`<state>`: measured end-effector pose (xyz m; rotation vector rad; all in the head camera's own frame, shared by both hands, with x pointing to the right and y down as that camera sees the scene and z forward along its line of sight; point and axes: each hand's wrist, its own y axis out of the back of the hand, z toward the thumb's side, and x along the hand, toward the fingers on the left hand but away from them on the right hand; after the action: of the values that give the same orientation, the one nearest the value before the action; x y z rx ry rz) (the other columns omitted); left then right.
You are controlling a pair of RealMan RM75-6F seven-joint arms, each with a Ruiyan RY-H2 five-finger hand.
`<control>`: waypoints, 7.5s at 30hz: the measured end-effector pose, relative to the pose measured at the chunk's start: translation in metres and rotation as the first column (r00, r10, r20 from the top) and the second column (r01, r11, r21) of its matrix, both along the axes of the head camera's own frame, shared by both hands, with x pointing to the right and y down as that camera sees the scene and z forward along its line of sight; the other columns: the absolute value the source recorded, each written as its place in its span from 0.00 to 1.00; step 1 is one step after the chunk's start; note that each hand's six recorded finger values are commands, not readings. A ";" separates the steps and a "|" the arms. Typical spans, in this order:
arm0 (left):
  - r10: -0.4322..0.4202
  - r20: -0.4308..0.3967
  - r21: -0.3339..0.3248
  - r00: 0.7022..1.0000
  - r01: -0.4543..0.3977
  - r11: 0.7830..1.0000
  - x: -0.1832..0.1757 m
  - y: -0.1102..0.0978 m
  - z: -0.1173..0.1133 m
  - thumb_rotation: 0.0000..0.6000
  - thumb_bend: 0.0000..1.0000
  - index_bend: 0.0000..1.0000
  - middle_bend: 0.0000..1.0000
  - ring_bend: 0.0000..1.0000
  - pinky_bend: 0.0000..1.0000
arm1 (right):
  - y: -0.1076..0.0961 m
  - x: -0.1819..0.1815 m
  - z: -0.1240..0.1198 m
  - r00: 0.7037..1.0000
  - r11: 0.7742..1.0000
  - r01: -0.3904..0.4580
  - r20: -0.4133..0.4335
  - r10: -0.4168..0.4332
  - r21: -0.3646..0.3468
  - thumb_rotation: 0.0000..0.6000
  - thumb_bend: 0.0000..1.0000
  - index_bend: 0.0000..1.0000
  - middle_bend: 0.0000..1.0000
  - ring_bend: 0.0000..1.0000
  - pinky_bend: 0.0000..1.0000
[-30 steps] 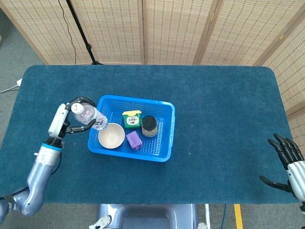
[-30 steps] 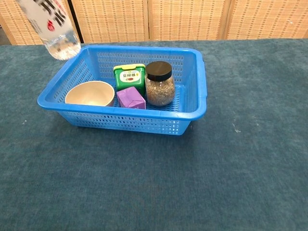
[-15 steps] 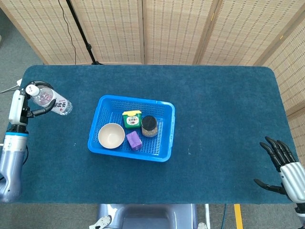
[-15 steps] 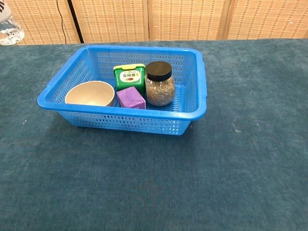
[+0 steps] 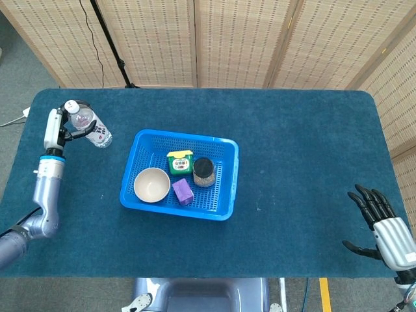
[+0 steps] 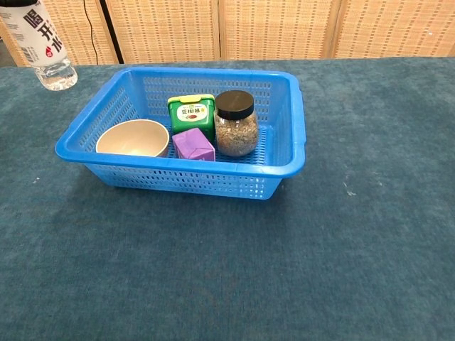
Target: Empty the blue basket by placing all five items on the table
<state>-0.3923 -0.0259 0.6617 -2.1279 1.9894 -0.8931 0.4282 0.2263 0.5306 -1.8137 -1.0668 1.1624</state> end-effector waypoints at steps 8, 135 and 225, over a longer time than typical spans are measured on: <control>0.012 0.038 -0.074 0.999 -0.009 0.997 0.020 -0.017 0.032 1.00 0.37 0.17 0.03 0.00 0.02 | -0.008 0.008 0.017 0.998 0.999 -0.032 -0.050 0.031 -0.016 1.00 0.00 0.00 0.00 0.00 0.00; 0.640 0.635 -0.185 0.433 -0.719 0.670 0.123 0.075 -0.113 1.00 0.47 0.59 0.44 0.39 0.49 | -0.001 0.004 -0.009 0.999 0.999 -0.033 0.037 0.033 -0.005 1.00 0.00 0.00 0.00 0.02 0.00; 0.724 0.685 -0.291 0.085 -0.878 0.379 0.281 0.132 0.017 1.00 0.45 0.76 0.48 0.45 0.09 | -0.007 0.015 -0.005 0.997 0.997 -0.071 0.026 0.072 -0.042 1.00 0.00 0.00 0.00 0.04 0.00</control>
<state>-0.1114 0.1059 0.6787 -1.7888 0.2477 -0.9585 0.4434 0.2194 0.5260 -1.8406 -1.1398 1.2132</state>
